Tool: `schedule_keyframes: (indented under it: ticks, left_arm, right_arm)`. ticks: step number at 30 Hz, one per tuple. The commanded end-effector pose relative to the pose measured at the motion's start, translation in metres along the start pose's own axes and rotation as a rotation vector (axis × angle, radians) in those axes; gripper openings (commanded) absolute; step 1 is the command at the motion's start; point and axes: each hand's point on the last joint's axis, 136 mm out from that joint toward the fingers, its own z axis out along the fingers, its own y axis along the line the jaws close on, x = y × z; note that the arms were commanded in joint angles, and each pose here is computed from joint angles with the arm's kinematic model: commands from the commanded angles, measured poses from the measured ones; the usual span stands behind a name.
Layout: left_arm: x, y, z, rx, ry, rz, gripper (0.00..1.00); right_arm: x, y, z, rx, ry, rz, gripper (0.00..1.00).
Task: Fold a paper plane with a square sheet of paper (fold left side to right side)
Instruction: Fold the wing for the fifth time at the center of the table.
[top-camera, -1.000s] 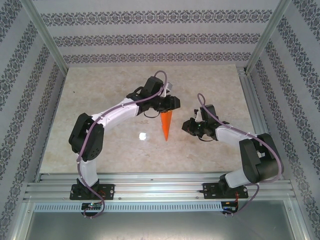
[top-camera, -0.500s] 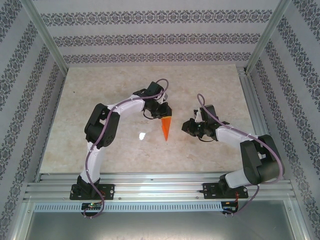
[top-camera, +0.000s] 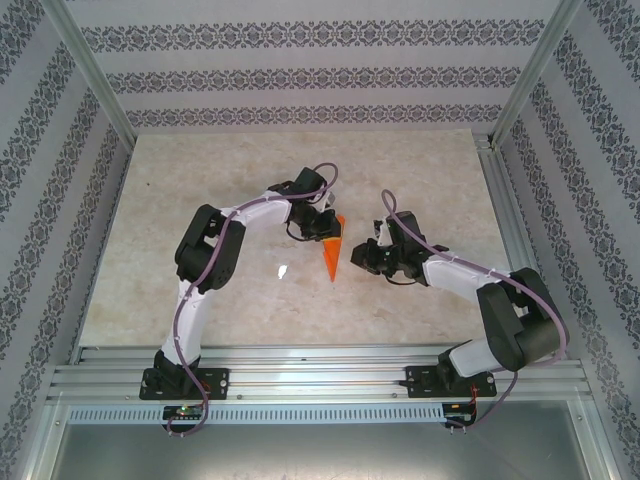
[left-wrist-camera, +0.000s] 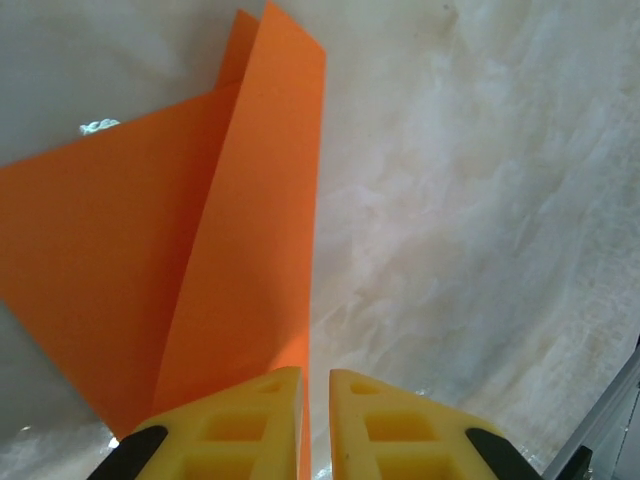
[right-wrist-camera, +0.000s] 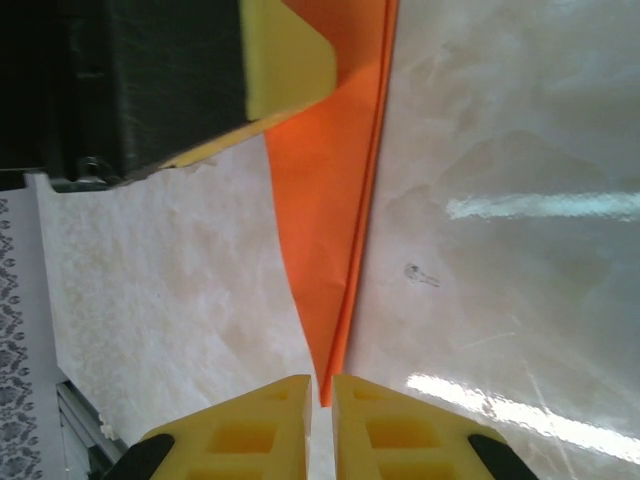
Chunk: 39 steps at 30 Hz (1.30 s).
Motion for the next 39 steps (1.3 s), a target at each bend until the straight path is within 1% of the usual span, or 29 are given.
schedule_keyframes:
  ticks: [1, 8, 14, 20, 24, 33, 36, 39]
  left_arm:
    - [0.001, 0.010, 0.006, -0.006, 0.015, 0.016, 0.15]
    - [0.005, 0.024, 0.014, -0.047, 0.025, 0.011, 0.15]
    - [0.005, 0.029, 0.012, -0.075, 0.018, 0.016, 0.15]
    - [0.003, 0.027, 0.011, -0.071, 0.013, 0.018, 0.16]
    - [0.001, 0.026, 0.010, -0.062, 0.010, 0.015, 0.20]
    - [-0.010, 0.002, -0.007, -0.029, -0.020, 0.060, 0.25]
    - [-0.010, 0.005, -0.004, -0.034, -0.013, 0.064, 0.25]
    - [-0.005, 0.017, 0.007, -0.052, 0.010, 0.055, 0.24]
  right_arm:
    - [-0.012, 0.021, 0.010, -0.068, -0.044, 0.012, 0.13]
    - [-0.008, 0.034, 0.033, -0.081, -0.037, 0.027, 0.13]
    - [-0.012, 0.038, 0.052, -0.096, -0.052, 0.059, 0.13]
    - [-0.009, 0.027, 0.066, -0.057, -0.023, 0.063, 0.12]
    - [0.002, 0.017, 0.072, -0.043, 0.004, 0.080, 0.12]
    - [0.014, 0.006, 0.087, -0.040, 0.044, 0.097, 0.13]
    - [0.018, 0.000, 0.088, -0.021, 0.051, 0.105, 0.13]
    - [0.022, -0.005, 0.087, -0.001, 0.066, 0.103, 0.12]
